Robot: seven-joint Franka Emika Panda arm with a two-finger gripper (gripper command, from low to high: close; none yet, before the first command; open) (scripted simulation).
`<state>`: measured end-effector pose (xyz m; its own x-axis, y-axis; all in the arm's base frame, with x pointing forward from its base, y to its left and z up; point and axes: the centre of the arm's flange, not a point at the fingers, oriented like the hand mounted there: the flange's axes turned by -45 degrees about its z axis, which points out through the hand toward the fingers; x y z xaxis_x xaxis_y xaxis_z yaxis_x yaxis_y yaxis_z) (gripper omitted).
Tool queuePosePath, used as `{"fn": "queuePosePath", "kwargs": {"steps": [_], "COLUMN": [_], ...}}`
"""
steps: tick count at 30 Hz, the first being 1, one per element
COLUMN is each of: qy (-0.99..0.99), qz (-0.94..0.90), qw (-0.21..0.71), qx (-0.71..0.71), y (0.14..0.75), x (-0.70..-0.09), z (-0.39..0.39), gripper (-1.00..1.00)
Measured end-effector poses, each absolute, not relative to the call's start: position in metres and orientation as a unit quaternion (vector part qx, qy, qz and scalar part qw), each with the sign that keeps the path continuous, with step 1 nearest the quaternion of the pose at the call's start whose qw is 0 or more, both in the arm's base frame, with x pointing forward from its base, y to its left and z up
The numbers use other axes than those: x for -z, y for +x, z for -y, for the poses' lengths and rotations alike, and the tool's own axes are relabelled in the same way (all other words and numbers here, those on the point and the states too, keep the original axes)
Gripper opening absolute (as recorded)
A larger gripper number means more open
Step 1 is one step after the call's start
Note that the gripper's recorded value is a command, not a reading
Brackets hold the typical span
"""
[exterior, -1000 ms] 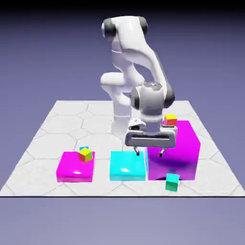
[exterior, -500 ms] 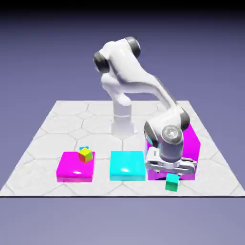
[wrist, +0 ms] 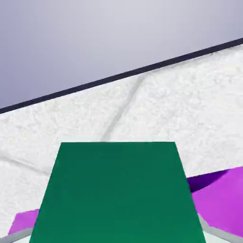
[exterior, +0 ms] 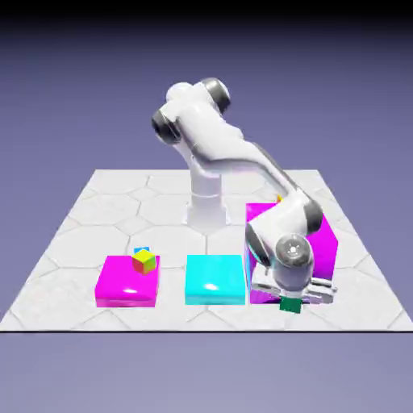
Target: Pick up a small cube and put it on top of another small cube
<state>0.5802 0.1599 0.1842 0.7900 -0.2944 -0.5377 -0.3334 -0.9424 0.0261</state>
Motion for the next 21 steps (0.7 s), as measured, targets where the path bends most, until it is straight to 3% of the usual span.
{"fn": "queuePosePath", "kwargs": {"steps": [15,21], "qy": [-0.964,-0.950], "qz": [-0.073,0.150], "qw": [0.009,-0.044], "qx": [-0.255,-0.269], "y": [0.528,0.422], "x": [-0.351,-0.411], "z": [-0.108,-0.237], "gripper": [-1.00,-1.00]}}
